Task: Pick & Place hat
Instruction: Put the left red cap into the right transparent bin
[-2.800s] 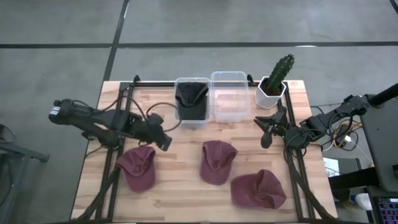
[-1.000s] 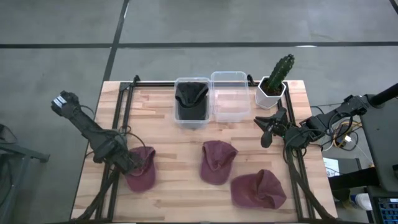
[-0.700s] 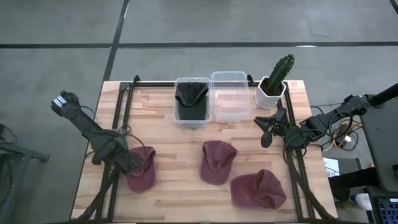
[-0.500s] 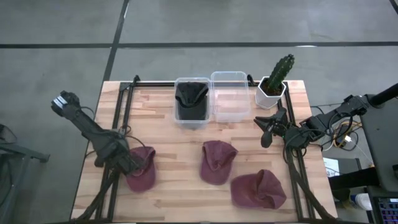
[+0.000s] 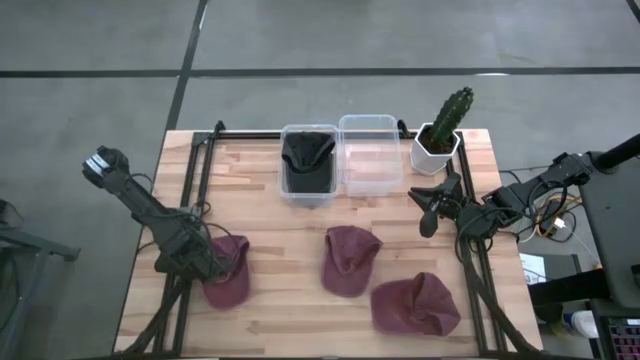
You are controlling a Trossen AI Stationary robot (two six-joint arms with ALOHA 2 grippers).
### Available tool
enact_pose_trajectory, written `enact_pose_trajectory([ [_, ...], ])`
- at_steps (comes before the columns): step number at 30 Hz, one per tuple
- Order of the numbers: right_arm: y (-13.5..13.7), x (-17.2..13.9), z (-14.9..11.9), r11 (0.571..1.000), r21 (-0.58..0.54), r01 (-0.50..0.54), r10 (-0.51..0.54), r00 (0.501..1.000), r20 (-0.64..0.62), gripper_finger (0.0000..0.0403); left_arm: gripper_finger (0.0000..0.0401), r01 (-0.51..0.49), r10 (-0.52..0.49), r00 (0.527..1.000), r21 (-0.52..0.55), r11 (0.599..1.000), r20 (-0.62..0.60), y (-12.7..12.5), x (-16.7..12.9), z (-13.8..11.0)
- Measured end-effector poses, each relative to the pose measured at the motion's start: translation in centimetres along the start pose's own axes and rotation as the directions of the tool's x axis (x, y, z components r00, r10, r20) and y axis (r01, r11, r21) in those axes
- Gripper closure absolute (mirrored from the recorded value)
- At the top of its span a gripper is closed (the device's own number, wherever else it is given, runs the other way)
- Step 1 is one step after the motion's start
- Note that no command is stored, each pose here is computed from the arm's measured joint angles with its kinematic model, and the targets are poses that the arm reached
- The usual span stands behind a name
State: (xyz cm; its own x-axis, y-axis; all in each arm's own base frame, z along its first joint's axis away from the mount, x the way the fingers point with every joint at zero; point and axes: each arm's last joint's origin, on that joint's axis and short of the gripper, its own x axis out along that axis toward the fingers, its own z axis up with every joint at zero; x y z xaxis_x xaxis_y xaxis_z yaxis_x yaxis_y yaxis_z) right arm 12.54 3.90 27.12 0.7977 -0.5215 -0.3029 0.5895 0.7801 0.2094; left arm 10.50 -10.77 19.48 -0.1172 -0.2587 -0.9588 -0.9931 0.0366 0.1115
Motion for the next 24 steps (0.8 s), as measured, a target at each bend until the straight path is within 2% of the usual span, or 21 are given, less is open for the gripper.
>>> enact_pose_trajectory([
  [4,0.0,0.0,0.0,1.000,0.000,0.000,0.000,1.000,0.000,0.0344,0.0231,0.025,-0.025,1.000,0.007,1.000,-0.015,-0.2,0.4,0.0],
  [12,0.0,0.0,0.0,1.000,-0.022,0.000,0.000,1.000,0.000,0.0344,0.0231,0.153,-0.154,0.987,0.026,0.988,0.039,-0.9,0.4,-0.1],
  [17,0.0,0.0,0.0,1.000,-0.026,0.000,0.000,1.000,0.000,0.0344,0.0231,0.186,-0.187,0.981,0.030,0.982,0.058,-1.0,0.4,-0.1],
  [24,0.0,0.0,0.0,1.000,-0.025,-0.001,0.001,1.000,0.001,0.0344,0.0231,0.290,-0.295,0.949,0.053,0.955,0.108,-1.5,0.2,-0.2],
])
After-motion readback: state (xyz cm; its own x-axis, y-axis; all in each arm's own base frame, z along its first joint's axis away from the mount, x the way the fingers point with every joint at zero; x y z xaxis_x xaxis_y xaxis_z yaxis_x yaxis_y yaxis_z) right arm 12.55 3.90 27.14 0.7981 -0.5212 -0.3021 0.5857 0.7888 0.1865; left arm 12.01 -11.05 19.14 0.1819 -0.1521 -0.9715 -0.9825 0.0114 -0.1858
